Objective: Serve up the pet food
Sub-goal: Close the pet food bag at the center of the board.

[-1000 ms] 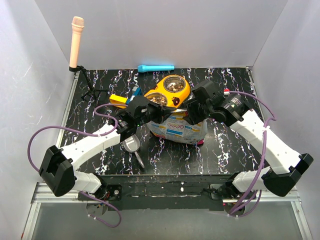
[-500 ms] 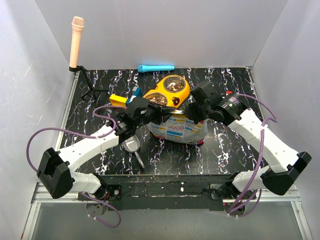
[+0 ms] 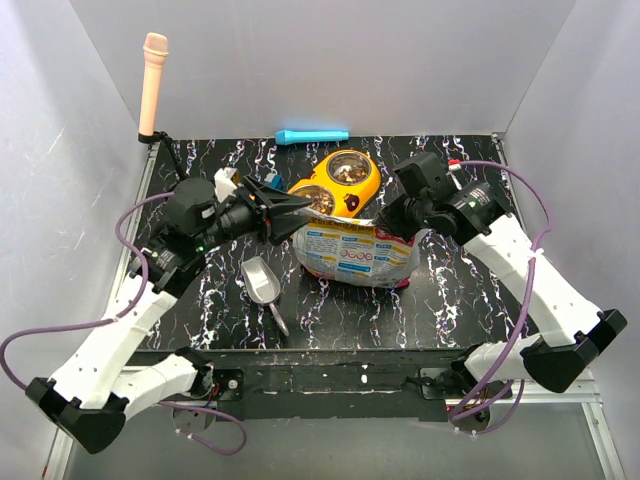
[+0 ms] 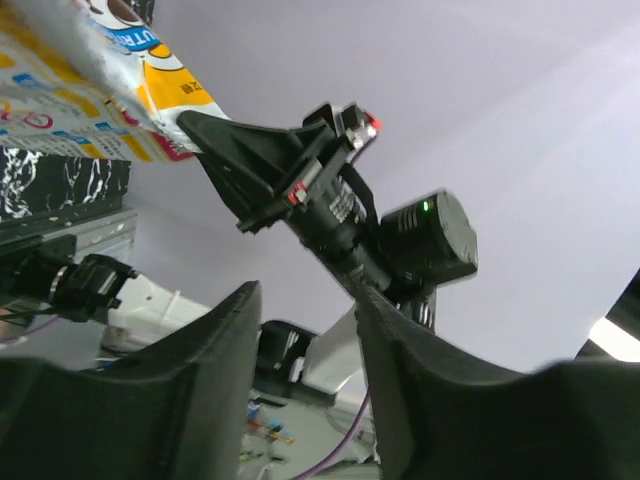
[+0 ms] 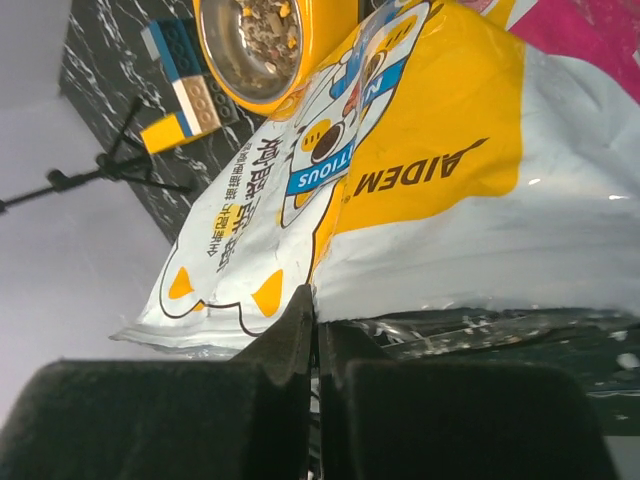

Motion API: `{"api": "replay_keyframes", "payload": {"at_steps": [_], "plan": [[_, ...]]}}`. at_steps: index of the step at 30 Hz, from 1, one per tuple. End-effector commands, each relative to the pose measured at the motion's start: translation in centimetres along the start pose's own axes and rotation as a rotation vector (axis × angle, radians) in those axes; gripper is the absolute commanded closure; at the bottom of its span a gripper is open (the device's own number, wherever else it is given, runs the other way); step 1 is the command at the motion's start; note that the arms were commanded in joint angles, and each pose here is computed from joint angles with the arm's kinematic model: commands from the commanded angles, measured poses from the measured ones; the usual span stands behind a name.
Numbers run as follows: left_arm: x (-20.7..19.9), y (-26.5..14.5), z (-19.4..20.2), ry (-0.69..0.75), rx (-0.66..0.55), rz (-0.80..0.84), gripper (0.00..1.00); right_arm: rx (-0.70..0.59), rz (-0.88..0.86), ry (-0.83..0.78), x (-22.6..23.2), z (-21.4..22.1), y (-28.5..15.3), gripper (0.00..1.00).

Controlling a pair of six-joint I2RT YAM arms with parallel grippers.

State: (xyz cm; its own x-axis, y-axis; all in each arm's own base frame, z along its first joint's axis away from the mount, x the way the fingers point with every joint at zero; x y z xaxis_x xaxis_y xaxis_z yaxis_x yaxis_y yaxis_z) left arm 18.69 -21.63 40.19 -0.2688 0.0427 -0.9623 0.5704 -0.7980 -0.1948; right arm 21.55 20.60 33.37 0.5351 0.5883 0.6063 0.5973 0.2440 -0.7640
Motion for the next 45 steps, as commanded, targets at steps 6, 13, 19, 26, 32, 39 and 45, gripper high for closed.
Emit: {"api": "replay_keyframes", "payload": {"at_steps": [6, 13, 19, 26, 32, 39, 45], "plan": [[-6.4, 1.4, 2.0, 0.943, 0.29, -0.094, 0.57, -0.008, -0.179, -0.268, 2.0, -4.2, -5.8, 0.99], [-1.3, 6.2, 4.7, 1.306, 0.423, -0.173, 0.46, 0.155, -0.201, -0.298, 1.0, -4.6, -5.7, 0.99], [1.7, 7.8, 6.3, 1.526, 0.458, -0.218, 0.36, 0.2, -0.213, -0.315, 1.5, -5.2, -6.0, 0.99], [3.5, 10.0, 5.1, 1.631, 0.443, -0.336, 0.33, 0.213, -0.232, -0.304, 1.9, -5.4, -6.0, 0.99], [5.0, 12.1, 6.2, 1.699, 0.468, -0.343, 0.36, 0.226, -0.2, -0.272, 2.1, -5.4, -6.1, 0.99], [5.3, 13.7, 6.0, 1.835, 0.371, -0.379, 0.48, 0.236, -0.117, -0.193, 1.6, -5.4, -6.0, 0.99], [6.2, 15.4, 5.3, 1.894, 0.336, -0.423, 0.67, 0.222, -0.089, -0.151, 1.6, -5.6, -6.3, 0.99]]}}
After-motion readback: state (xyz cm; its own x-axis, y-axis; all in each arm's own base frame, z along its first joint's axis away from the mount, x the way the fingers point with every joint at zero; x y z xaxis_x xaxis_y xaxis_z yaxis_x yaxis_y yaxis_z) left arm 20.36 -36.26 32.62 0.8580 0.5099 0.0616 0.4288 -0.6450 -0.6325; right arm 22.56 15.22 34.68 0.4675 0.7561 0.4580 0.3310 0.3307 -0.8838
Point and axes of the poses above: each gripper's point midway between its finger pads, its own y axis out along the fingers, its own x axis along the line the jaws close on, z = x × y, the point moved 6 cm from there along -y, back along the fingers, and after that the axes turned 1 degree about -y, right-handed, at the moved point
